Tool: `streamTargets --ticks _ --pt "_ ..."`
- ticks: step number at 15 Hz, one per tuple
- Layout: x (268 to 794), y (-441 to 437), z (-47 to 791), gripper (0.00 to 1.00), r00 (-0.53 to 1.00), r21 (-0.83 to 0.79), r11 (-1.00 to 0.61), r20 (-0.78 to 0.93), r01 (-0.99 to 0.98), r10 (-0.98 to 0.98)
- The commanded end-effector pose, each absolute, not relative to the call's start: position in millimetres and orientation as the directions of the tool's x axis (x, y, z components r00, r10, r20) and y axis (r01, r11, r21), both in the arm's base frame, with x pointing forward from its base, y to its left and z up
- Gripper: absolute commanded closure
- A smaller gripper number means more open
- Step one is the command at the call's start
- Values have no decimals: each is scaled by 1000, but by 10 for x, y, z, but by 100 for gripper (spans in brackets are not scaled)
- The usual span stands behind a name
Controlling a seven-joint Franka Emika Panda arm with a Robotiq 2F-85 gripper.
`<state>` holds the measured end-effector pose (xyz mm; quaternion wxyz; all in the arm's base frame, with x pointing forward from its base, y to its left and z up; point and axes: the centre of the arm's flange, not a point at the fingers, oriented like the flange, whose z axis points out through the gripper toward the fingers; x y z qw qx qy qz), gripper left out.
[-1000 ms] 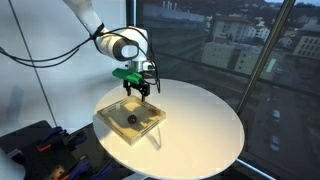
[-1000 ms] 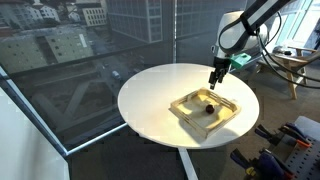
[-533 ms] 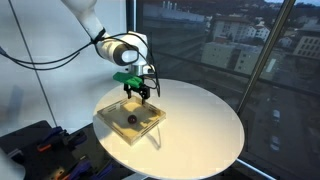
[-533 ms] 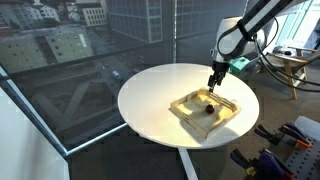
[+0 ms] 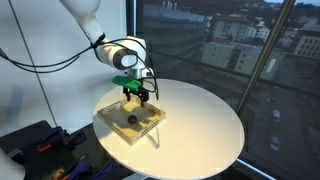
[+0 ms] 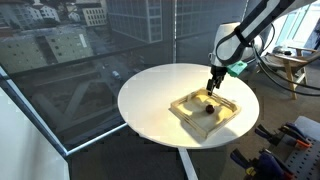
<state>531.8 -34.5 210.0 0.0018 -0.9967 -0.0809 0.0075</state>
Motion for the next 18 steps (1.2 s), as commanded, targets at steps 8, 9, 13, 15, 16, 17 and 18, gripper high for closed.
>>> streamTargets --ticks 8,9,13,15,16,17,18 --pt "5324 -233 1829 0 987 29 -986 -21 163 162" --pt "5321 -225 1794 0 986 29 -986 -22 163 163" --pt "5324 -203 1686 0 987 26 -987 -23 161 160" --pt "5329 -208 1632 0 987 29 -987 -22 160 159" --pt "5331 -211 1608 0 987 28 -987 -22 159 159" --pt "5335 -216 1583 0 987 29 -987 -19 158 158" --pt "5341 -218 1560 0 988 28 -987 -19 157 156"
